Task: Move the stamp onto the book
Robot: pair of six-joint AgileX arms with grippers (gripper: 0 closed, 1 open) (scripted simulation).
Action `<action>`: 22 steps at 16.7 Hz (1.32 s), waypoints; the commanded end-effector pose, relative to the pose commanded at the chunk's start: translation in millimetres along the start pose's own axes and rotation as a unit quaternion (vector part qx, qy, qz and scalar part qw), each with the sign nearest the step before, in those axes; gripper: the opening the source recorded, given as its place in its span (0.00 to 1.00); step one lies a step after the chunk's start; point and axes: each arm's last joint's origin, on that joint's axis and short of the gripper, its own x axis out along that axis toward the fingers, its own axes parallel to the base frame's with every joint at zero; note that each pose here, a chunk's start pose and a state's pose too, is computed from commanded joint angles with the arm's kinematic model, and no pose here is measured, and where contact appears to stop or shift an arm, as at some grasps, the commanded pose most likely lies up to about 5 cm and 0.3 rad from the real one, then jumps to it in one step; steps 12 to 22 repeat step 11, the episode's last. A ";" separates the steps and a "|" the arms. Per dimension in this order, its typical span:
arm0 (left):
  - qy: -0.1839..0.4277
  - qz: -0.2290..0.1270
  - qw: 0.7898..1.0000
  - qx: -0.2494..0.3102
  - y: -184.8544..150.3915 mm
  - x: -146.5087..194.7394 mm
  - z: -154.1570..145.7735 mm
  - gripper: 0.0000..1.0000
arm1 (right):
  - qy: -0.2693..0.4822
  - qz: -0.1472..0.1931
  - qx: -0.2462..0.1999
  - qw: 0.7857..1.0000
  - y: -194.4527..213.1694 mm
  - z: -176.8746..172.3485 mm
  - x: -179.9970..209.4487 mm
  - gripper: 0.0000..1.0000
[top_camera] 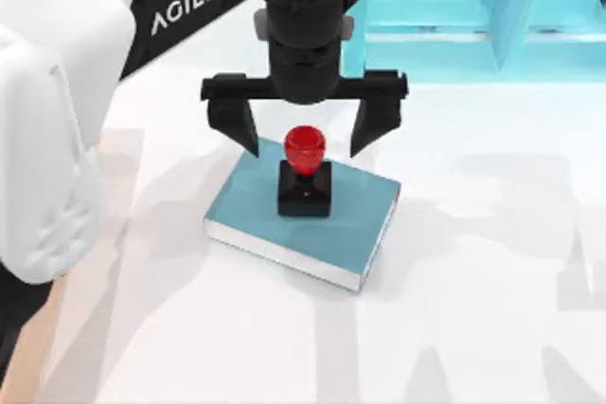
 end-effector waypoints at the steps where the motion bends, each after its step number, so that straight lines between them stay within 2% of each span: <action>1: 0.000 0.000 1.000 0.000 0.0 0.0 0.0 1.00 | 0.000 0.000 0.000 1.000 0.0 0.0 0.0 1.00; 4: 0.002 0.001 1.000 -0.002 1.0 -2.0 1.1 1.00 | 0.000 0.000 0.000 1.000 0.0 0.0 0.0 1.00; 10: 0.000 0.000 1.000 -0.001 0.5 -29.1 0.7 1.00 | 0.000 0.000 0.000 1.000 0.0 0.0 0.0 1.00; 22: 0.000 0.000 1.000 -0.001 0.5 -29.9 0.5 1.00 | 0.000 0.000 0.000 1.000 0.0 0.0 0.0 1.00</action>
